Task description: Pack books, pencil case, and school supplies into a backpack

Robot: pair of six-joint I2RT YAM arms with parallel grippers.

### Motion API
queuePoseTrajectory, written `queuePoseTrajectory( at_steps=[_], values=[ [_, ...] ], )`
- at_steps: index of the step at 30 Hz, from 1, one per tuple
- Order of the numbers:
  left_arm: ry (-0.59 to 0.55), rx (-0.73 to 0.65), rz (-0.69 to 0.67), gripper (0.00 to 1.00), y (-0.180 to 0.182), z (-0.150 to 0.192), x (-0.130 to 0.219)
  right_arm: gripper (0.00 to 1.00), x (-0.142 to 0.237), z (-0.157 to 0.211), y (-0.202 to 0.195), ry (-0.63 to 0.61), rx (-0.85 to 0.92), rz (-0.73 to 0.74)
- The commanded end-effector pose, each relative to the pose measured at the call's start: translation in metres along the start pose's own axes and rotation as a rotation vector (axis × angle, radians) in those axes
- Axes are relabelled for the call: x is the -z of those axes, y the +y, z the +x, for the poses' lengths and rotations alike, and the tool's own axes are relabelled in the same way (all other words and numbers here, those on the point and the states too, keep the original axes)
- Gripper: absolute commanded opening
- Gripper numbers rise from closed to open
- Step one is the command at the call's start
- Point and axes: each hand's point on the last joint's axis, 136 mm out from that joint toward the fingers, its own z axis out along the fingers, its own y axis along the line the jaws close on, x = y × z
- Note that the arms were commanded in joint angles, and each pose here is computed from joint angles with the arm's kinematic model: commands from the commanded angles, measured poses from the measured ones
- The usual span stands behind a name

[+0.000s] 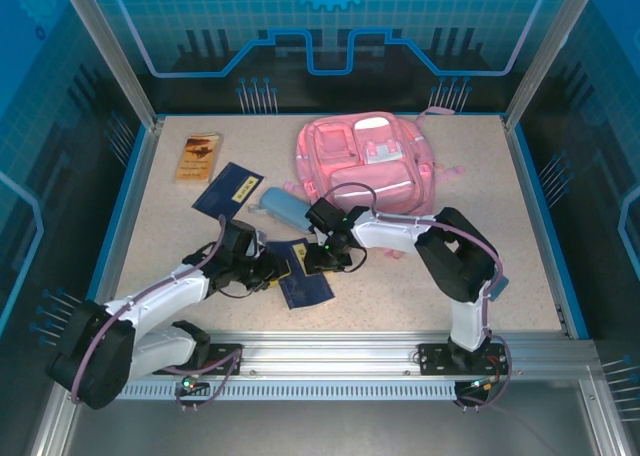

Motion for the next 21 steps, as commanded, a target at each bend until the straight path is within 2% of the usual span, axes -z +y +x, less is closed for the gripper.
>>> queuePoseTrajectory(
  at_steps=[1,4,7,11,16,21],
  values=[
    [0.000,-0.048,-0.007,0.14,-0.014,-0.005,0.004,0.42,0.007,0.005,0.021,0.006,0.041,-0.108],
    [-0.043,-0.073,-0.052,0.00,-0.014,-0.012,0.013,0.47,0.022,-0.003,0.019,-0.038,0.027,-0.125],
    [-0.126,-0.118,-0.113,0.00,-0.020,-0.022,0.039,0.64,0.047,-0.016,0.015,-0.129,-0.008,-0.155],
    [-0.214,-0.180,-0.120,0.00,-0.047,-0.033,0.082,0.80,0.096,-0.040,0.013,-0.298,-0.020,-0.225],
    [-0.315,-0.254,-0.009,0.00,-0.098,-0.045,0.120,0.89,0.160,-0.067,0.013,-0.467,-0.039,-0.367],
    [-0.434,-0.259,0.184,0.00,-0.165,-0.076,0.138,0.96,0.208,-0.088,0.014,-0.539,-0.119,-0.576]
  ],
)
